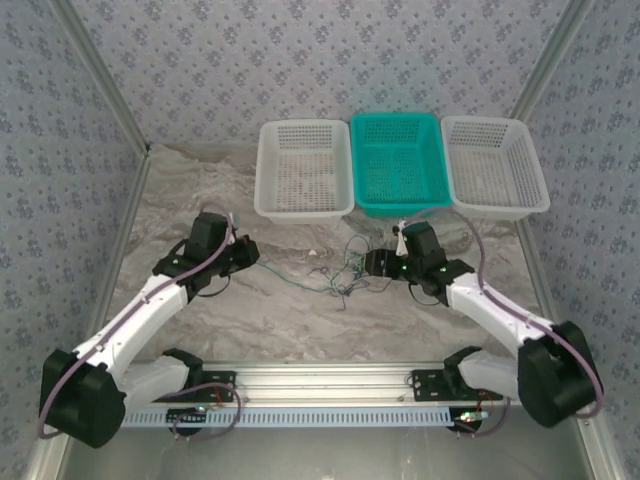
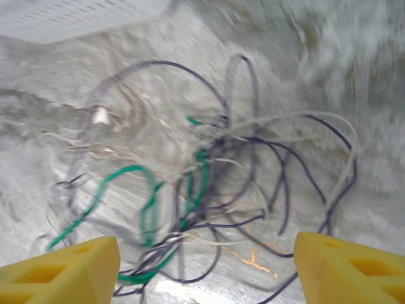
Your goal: Untangle the cables
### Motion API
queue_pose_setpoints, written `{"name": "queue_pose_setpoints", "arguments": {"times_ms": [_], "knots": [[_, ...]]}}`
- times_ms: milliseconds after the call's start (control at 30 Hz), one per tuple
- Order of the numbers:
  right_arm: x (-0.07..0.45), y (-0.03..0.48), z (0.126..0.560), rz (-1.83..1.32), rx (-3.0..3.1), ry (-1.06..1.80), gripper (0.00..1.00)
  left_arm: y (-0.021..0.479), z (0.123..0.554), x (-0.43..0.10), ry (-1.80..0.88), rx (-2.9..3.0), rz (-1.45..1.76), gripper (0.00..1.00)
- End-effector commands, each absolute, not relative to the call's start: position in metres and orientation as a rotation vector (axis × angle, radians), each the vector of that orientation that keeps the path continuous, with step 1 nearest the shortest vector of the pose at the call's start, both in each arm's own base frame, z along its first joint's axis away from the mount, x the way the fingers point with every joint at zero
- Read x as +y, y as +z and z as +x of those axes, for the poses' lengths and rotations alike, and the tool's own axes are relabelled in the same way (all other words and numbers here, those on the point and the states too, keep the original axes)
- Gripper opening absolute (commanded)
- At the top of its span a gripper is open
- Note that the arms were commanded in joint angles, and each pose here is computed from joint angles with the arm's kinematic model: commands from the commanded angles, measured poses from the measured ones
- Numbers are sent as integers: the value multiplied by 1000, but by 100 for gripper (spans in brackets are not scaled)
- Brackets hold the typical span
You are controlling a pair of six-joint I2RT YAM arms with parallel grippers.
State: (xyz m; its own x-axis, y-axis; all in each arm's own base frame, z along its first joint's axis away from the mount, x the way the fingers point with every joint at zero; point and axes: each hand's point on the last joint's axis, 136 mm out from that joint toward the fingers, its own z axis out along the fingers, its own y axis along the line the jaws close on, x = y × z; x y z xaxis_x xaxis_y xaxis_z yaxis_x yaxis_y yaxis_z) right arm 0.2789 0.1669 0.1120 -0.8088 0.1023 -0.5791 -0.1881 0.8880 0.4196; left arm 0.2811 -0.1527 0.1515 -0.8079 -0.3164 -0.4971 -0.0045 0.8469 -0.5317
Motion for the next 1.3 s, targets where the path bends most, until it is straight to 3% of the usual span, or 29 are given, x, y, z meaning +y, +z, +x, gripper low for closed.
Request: {"name": "queue_pose_setpoints", "arguments": {"times_ms": [0, 167, 267, 333, 433, 700, 767, 833, 867, 967, 1267], "knots": [[181, 157, 279, -286, 2302, 561, 78, 172, 291, -165, -718, 2369, -122, 0], [216, 187, 274, -461, 2245, 532, 77, 174, 293, -164, -698, 2359, -131, 0], [184, 175, 285, 37, 2481, 366, 70, 175, 294, -161, -670, 2361, -153, 0], [189, 154, 273, 401, 2619, 456, 69, 176, 296, -160, -663, 2359, -162, 0], [238, 129, 264, 494, 2689, 712, 67, 174, 297, -161, -659, 2364, -168, 0], [269, 81, 263, 505, 2782, 657, 67, 171, 296, -167, -660, 2377, -152, 0], [266, 70, 269, 529, 2787, 642, 57, 170, 296, -168, -660, 2379, -152, 0], [260, 61, 275, 546, 2783, 623, 36, 170, 295, -167, -652, 2383, -153, 0], [255, 56, 277, 562, 2785, 595, 34, 171, 295, -165, -644, 2382, -156, 0], [239, 45, 280, 588, 2794, 554, 1, 168, 293, -152, -561, 2392, -202, 0], [145, 31, 276, 884, 2710, 521, 0, 164, 282, -45, -356, 2321, -648, 0]]}}
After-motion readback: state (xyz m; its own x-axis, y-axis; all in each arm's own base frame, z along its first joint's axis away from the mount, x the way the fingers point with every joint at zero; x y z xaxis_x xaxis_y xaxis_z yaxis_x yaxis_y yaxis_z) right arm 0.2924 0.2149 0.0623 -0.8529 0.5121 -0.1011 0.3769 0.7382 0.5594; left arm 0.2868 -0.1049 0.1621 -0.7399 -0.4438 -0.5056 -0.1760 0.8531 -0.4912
